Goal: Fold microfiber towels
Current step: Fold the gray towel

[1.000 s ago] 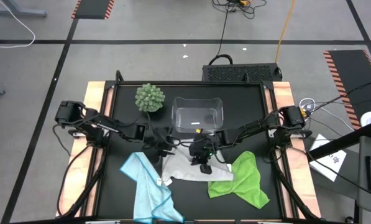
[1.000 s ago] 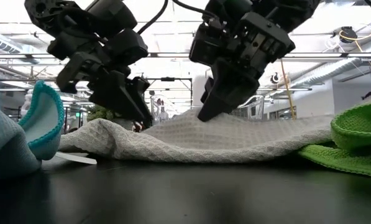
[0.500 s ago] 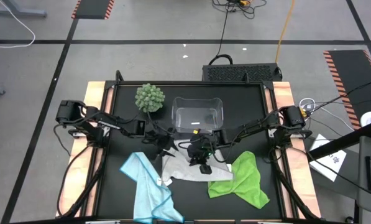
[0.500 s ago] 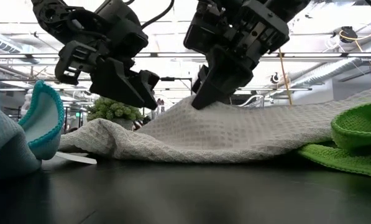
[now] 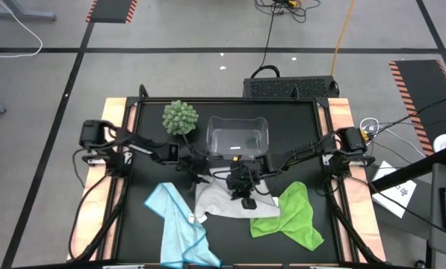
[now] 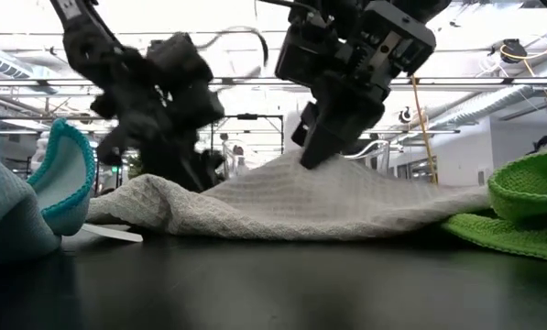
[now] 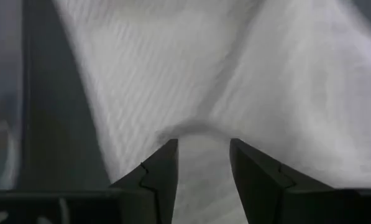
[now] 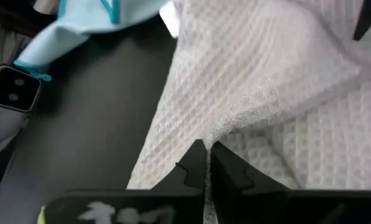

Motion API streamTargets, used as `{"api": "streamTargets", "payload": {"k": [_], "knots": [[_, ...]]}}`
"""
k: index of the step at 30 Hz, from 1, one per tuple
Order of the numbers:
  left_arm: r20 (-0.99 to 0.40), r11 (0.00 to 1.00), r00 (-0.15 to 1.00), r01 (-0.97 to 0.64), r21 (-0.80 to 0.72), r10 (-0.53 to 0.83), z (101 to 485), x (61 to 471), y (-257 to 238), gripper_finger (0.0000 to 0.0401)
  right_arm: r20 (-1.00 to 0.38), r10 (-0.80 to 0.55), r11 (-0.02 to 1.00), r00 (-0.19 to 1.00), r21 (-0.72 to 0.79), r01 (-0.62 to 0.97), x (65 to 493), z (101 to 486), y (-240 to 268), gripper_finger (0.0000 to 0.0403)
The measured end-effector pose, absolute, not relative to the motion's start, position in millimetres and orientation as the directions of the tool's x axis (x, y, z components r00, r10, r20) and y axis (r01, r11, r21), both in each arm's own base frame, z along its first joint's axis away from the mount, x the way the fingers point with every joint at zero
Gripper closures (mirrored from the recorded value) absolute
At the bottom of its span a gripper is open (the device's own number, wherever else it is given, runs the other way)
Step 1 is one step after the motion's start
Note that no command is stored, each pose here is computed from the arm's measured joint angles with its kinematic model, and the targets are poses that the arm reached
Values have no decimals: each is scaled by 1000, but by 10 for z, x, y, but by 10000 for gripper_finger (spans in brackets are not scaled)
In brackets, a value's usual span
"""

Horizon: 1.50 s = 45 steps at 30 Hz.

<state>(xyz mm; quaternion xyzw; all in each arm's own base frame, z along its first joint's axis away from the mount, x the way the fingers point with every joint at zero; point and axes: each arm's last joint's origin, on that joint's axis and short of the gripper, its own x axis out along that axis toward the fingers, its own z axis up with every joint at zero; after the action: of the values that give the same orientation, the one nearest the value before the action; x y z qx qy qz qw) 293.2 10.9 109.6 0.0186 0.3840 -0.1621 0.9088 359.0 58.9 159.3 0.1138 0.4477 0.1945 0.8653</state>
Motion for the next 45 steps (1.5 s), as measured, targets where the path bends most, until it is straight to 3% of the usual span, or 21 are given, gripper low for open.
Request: {"api": "streamTargets", "payload": {"k": [13, 20, 38, 42, 45], "knots": [[-658, 953, 692, 261, -155, -297, 1059, 2993, 202, 253, -766, 431, 901, 477, 391, -185, 3442, 1397, 572, 402], [-646, 977, 735, 192, -96, -208, 1087, 3028, 238, 253, -746, 434, 899, 505, 398, -184, 3385, 1298, 564, 402], [-636, 953, 715, 278, -121, -290, 1100, 3048, -19, 254, -730, 434, 900, 529, 376, -220, 3404, 1308, 552, 403], [-639, 961, 728, 268, -70, -249, 1104, 3056, -23, 290, -730, 434, 900, 529, 376, -220, 3404, 1308, 552, 402], [-638, 960, 731, 275, -51, -243, 1106, 3059, -18, 365, -730, 434, 900, 529, 376, -220, 3404, 1308, 552, 403]]}}
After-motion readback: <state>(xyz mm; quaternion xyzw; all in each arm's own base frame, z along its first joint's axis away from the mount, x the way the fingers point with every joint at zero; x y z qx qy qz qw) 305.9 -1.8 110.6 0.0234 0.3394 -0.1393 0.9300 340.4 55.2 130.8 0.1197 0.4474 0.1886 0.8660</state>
